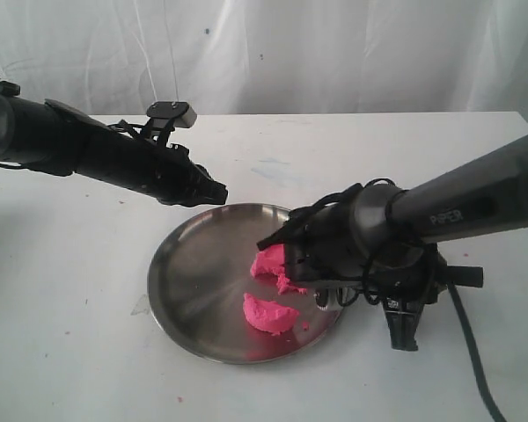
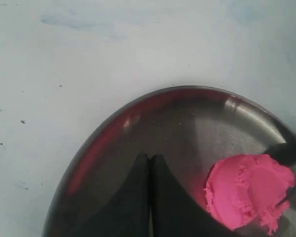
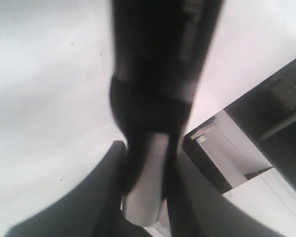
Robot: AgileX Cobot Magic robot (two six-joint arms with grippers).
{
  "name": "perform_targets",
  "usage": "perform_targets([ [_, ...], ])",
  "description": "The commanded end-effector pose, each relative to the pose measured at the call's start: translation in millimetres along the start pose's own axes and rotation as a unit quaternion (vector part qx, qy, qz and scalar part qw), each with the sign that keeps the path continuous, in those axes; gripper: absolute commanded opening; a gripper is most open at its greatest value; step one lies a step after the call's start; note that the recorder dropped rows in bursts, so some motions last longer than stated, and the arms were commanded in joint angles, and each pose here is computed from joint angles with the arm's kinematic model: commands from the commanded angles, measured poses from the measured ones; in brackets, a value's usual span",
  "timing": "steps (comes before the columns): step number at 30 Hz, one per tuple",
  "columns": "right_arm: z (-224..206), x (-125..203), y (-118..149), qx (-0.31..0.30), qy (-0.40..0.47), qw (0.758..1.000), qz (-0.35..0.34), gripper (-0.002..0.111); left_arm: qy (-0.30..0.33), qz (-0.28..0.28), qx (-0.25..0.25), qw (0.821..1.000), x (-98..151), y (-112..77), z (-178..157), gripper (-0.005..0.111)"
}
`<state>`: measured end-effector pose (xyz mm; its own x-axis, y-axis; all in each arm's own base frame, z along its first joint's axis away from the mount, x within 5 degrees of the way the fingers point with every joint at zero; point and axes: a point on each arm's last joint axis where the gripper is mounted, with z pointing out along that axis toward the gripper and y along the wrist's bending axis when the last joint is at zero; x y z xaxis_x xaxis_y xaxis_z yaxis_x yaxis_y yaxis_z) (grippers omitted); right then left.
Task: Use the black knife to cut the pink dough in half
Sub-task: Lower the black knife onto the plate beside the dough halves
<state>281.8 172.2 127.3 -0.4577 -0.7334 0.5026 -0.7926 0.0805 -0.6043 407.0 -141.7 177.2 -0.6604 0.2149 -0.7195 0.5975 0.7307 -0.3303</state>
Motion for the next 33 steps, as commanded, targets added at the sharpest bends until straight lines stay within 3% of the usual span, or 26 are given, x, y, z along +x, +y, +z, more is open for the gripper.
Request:
perform_targets([
  [1,-19,19,-8,-0.054,-0.016,0.996,0.067,0.0,-0.004,-0.001,0.008,1.0,-3,-4.6,-6,0.0],
  [5,-36,33,-11,-0.109,-0.049,0.986,0.114,0.0,-0.022,0.022,0.007,0.999,-17,-14.7,-23,0.0],
  [7,-46,33,-18,-0.127,-0.118,0.969,0.174,0.0,-0.022,0.032,0.0,0.999,-23,-20.6,-35,0.0],
  [10,-50,41,-32,-0.202,-0.181,0.918,0.289,0.0,-0.011,0.018,-0.028,0.999,-30,-21.2,-62,0.0],
  [12,-46,45,-36,-0.253,-0.193,0.892,0.322,0.0,-0.014,0.009,-0.031,0.999,-34,-19.6,-75,0.0],
  [17,-36,49,-45,-0.382,-0.234,0.818,0.361,0.0,-0.028,0.013,-0.023,0.999,-38,-28.6,-99,0.0],
  [22,-33,52,-54,-0.485,-0.277,0.736,0.382,0.0,-0.044,-0.003,-0.049,0.998,-25,-37.9,-117,0.0],
  [27,-31,52,-65,-0.525,-0.292,0.667,0.441,0.0,-0.06,-0.021,-0.07,0.996,-1,-53.3,-140,0.0],
  [33,-19,37,-57,-0.547,-0.265,0.655,0.449,0.0,-0.082,-0.02,-0.083,0.993,18,-72.0,-166,0.0],
])
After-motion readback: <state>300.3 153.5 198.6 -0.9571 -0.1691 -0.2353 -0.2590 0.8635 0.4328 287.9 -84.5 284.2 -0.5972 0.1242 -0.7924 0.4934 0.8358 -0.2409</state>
